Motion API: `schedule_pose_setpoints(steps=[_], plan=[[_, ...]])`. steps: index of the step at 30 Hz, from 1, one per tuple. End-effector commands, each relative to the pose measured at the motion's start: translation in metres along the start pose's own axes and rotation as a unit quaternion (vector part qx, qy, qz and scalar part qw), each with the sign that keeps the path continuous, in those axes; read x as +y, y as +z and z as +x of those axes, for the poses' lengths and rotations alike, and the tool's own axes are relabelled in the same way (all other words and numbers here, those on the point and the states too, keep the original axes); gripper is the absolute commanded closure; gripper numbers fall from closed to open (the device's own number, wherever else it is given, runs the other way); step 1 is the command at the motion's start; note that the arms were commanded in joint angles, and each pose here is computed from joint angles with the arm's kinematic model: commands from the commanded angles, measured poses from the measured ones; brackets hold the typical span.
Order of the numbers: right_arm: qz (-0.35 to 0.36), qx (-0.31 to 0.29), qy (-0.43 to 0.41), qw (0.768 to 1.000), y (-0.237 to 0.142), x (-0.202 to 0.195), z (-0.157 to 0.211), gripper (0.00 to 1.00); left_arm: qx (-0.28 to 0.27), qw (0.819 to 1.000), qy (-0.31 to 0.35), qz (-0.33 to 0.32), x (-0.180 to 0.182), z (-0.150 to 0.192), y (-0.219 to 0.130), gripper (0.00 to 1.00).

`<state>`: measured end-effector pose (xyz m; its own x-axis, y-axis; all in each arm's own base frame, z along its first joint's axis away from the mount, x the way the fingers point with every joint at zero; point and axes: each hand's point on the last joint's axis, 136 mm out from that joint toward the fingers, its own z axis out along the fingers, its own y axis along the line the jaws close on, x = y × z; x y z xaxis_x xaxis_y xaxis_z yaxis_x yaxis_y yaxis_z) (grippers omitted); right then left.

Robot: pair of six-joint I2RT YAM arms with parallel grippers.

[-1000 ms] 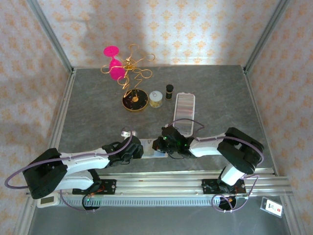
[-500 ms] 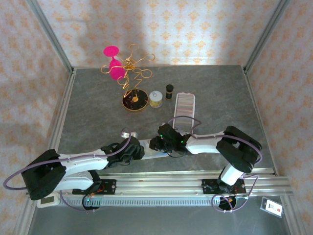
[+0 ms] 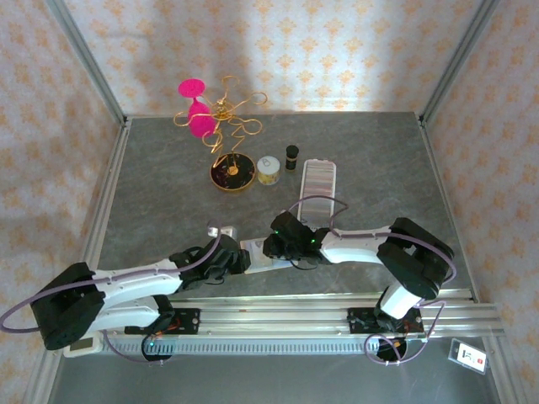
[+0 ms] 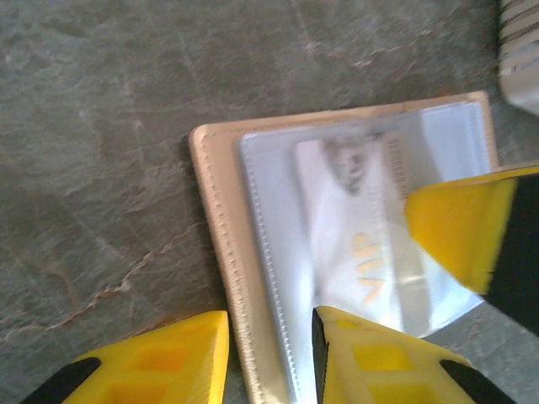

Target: Put the credit cards into the card holder

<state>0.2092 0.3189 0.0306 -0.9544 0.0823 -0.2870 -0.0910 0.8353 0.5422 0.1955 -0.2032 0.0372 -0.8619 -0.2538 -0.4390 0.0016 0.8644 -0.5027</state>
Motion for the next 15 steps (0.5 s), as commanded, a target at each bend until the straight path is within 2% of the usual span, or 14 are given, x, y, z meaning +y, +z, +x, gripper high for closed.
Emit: schedule_pose_setpoints(steps=[1,3,5,10,15], plan=[[0.022,-0.012,-0.003,1.0,-0.004,-0.008,-0.004,0.84,-0.022,0.999,-0.02,0.02,-0.005,-0.006,-0.003,0.67],[0.025,-0.01,-0.003,1.0,-0.003,-0.01,-0.003,0.91,-0.027,0.999,-0.027,0.028,-0.007,-0.008,-0.004,0.69],[0.023,-0.008,-0.003,1.0,-0.001,-0.009,-0.002,0.93,-0.028,0.999,-0.031,0.029,-0.006,-0.007,-0.003,0.71],[0.022,0.003,-0.004,1.0,0.003,-0.009,0.001,0.95,-0.031,0.999,-0.037,0.013,0.002,-0.006,0.0,0.77],[0.027,0.011,-0.01,1.0,0.009,-0.008,0.006,0.98,-0.027,0.999,-0.04,0.005,0.009,-0.002,0.003,0.79]])
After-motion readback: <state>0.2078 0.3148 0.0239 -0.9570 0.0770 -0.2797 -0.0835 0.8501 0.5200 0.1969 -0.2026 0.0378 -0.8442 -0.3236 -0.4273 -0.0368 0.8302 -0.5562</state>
